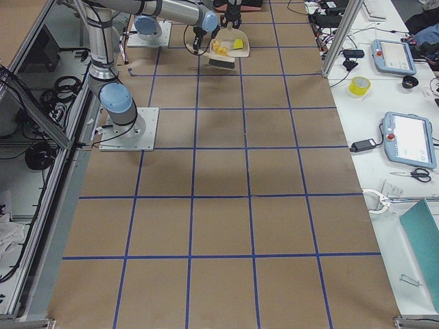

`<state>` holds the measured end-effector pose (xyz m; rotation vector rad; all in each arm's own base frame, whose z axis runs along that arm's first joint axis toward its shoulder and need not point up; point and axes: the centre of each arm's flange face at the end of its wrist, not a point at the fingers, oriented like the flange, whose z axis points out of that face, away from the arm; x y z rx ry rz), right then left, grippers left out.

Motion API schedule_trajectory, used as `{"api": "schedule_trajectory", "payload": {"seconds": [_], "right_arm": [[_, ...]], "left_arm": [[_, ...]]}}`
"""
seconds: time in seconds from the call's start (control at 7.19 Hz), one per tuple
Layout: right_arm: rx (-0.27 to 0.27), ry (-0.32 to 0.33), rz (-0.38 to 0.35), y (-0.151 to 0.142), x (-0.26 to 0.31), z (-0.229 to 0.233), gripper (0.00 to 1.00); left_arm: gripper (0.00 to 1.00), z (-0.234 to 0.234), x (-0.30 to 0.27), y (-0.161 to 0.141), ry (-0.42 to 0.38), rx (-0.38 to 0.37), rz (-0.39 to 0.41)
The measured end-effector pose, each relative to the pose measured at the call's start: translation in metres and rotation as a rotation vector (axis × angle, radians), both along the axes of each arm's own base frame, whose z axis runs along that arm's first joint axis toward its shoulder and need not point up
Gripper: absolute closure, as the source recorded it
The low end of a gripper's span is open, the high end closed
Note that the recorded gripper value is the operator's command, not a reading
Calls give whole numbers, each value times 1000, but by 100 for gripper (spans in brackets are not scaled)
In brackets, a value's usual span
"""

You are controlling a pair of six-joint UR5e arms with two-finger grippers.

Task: Sweep and dump trash into bin
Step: 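Sweep the yellow potato into the dustpan with the right-held brush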

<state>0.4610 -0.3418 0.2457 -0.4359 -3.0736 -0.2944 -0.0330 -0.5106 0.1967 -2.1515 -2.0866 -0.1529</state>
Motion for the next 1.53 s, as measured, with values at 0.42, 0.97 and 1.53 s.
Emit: {"api": "schedule_trajectory", "payload": {"seconds": [0.42,0.97,1.53], "right_arm": [[-68,-47,-60,-6,34,-11,100],[-111,-131,-132,-31,97,23,100],[-93,-92,-139,-35,97,34,100]], "left_arm": [[95,1,-1,8,-1,3,15],[95,2,-1,8,-2,1,19],[97,4,6,5,15,-10,34]]}}
